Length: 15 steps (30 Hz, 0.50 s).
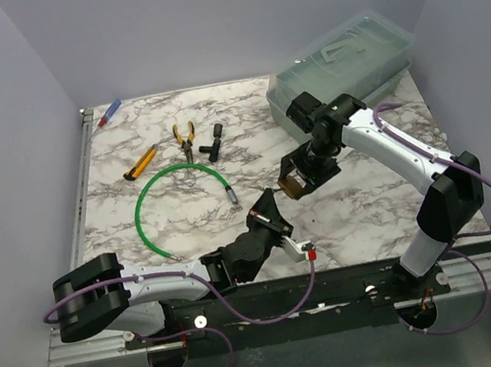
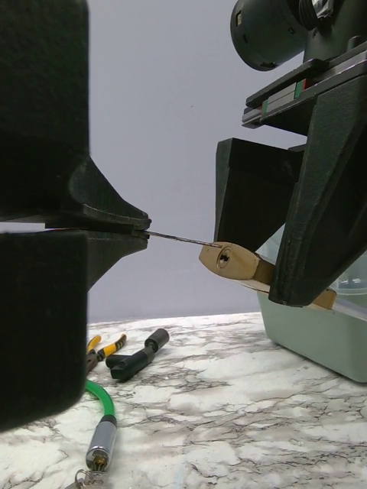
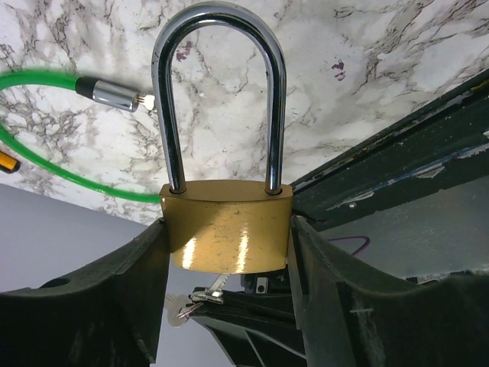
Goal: Unlock with the key
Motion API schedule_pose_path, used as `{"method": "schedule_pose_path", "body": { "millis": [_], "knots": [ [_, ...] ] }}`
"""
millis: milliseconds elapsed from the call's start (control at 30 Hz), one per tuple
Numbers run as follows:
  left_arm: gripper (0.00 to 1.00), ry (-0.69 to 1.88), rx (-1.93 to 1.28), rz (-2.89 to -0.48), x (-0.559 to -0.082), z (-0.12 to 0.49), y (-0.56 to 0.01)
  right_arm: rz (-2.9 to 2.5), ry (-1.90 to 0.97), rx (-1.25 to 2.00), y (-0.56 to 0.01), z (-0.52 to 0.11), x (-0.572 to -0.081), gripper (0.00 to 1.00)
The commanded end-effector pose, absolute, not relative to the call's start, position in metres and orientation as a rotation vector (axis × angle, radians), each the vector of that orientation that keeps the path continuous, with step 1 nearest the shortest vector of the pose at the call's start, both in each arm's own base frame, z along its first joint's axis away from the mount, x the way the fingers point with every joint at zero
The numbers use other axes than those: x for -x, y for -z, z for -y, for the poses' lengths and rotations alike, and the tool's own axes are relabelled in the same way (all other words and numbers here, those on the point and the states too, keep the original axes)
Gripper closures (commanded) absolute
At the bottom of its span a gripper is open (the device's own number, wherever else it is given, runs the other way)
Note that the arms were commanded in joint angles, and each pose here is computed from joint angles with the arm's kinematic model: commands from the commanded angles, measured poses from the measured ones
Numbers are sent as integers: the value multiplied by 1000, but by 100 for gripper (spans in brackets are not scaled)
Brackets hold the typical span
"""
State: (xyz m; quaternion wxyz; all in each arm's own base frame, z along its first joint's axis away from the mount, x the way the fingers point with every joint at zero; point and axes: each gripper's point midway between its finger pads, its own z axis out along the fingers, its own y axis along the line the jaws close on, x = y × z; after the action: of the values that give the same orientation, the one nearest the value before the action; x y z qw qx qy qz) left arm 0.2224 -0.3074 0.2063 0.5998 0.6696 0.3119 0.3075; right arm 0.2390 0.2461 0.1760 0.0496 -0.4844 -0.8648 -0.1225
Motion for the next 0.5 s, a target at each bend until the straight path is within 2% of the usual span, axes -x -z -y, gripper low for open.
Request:
{"method": "schedule_pose_path", "body": {
  "millis": [0,467],
  "knots": [
    [100,-713,-1513,-744,-224,310,-215,2625,476,1471,-195,-252,-237,100],
    [100,-716,-1511,-762,-226,312,-212,2621,510,1467,-197,-254,-236,100]
  ]
}}
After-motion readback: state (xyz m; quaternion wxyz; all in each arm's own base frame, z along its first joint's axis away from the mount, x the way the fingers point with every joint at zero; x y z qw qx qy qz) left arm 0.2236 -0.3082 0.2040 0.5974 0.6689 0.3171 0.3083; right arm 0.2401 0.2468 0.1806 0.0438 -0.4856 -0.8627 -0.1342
